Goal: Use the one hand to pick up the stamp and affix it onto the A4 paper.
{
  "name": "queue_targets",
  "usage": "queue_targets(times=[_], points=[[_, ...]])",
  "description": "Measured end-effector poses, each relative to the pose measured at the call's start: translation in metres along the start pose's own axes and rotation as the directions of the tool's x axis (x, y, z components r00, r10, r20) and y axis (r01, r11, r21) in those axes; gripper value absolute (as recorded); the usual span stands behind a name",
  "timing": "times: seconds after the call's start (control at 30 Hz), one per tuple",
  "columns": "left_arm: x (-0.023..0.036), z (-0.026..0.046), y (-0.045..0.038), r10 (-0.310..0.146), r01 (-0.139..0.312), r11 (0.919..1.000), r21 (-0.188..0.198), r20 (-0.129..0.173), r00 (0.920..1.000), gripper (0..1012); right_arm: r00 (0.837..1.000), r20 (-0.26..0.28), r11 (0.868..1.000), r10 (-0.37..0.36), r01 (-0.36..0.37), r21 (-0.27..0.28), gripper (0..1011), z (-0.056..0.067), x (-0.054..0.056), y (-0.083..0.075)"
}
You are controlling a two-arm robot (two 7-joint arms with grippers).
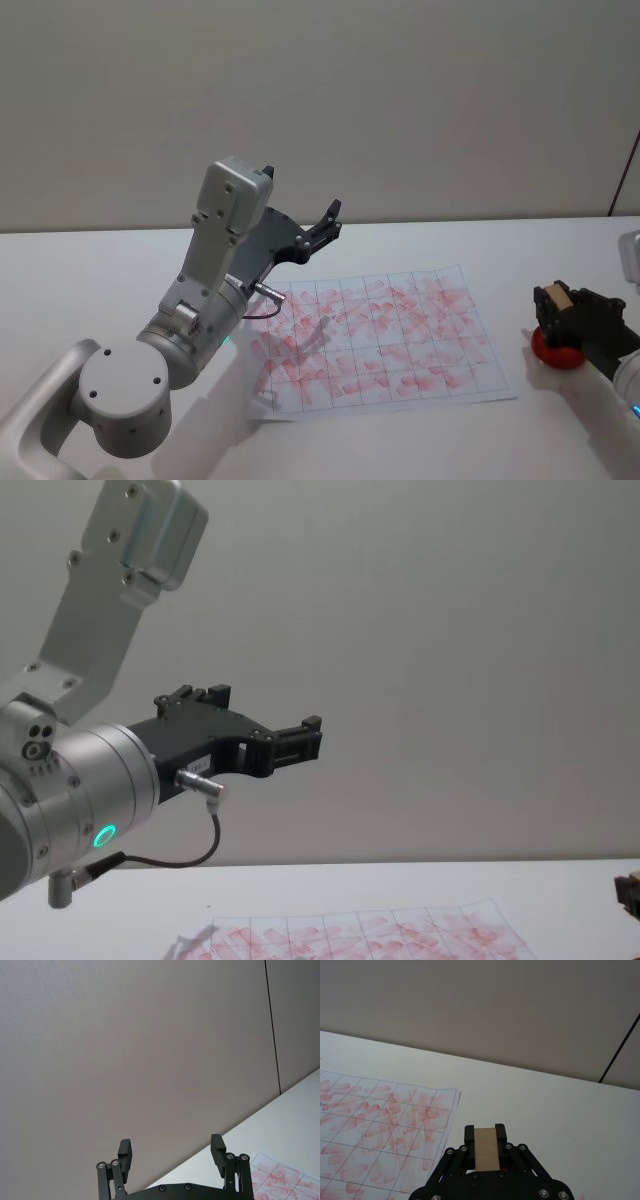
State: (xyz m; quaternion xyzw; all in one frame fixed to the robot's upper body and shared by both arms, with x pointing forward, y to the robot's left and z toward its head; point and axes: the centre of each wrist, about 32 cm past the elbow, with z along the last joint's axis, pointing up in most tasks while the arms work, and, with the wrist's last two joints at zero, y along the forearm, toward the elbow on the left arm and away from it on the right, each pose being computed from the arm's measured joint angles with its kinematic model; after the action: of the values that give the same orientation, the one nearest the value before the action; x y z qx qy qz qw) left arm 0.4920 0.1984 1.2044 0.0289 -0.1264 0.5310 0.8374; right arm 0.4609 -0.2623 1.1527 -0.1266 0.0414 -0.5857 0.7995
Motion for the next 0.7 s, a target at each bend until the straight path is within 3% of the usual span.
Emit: queue_targets(times=[0.7], points=[[0.0, 0.0, 0.0, 0.0, 0.0, 1.0, 0.0, 0.0, 1.0, 1001, 1.0, -0.013, 0.997, -0.02, 0.019, -0.076, 220, -0.016, 0.003, 0.004]])
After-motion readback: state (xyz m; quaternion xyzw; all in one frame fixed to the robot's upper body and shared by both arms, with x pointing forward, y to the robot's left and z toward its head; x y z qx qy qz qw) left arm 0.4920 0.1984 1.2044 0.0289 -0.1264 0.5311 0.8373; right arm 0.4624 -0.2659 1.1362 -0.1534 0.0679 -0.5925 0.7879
